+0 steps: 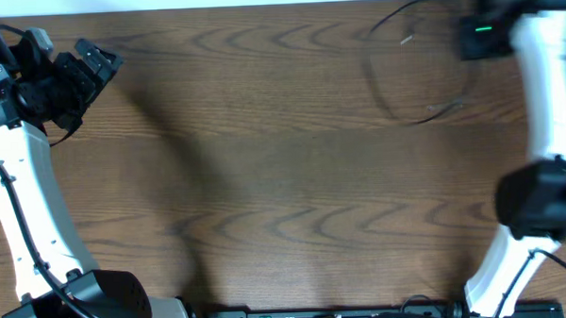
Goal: Untangle cables
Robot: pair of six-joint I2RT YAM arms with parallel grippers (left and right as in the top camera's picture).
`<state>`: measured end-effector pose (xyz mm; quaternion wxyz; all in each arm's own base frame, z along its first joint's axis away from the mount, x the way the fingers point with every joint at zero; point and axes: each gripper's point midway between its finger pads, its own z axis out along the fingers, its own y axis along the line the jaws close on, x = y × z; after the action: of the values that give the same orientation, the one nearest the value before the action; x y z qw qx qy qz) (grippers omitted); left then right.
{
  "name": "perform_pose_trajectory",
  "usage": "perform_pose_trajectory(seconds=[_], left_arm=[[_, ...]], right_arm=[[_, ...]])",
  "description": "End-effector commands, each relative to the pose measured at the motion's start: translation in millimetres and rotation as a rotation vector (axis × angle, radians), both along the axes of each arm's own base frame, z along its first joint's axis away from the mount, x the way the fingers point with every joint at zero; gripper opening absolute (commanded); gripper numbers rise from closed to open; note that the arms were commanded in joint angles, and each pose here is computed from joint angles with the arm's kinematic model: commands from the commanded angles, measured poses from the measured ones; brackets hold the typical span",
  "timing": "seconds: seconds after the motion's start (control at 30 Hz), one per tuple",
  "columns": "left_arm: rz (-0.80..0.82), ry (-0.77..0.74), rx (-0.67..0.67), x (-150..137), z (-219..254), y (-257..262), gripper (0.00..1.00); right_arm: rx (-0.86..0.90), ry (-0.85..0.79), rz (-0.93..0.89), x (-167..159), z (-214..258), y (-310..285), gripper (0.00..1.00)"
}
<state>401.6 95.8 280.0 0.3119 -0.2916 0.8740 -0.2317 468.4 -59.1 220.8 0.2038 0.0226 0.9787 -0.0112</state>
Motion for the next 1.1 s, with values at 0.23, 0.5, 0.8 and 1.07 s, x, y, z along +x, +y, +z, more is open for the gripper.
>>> perform_pose_trajectory(seconds=[0.23,0.5,0.8,1.07], left_arm=[[0.003,0.004,0.004,-1,-1,1,1.0],[-0.016,0.004,0.004,1,-1,-7,1.0],[-0.209,-0.032,0.111,5,-1,-38,1.0],[-0.463,-0.058,0.203,3,-6,-96,1.0]], right_arm=[[0.024,-0.028,-0.565,-74,5,-204,0.48],[0.087,-0.104,-0.598,-74,8,-228,0.99],[0.332,-0.133,-0.075,-36,28,-90,0.99],[0.261,-0.043,0.053,-34,42,22,0.99]])
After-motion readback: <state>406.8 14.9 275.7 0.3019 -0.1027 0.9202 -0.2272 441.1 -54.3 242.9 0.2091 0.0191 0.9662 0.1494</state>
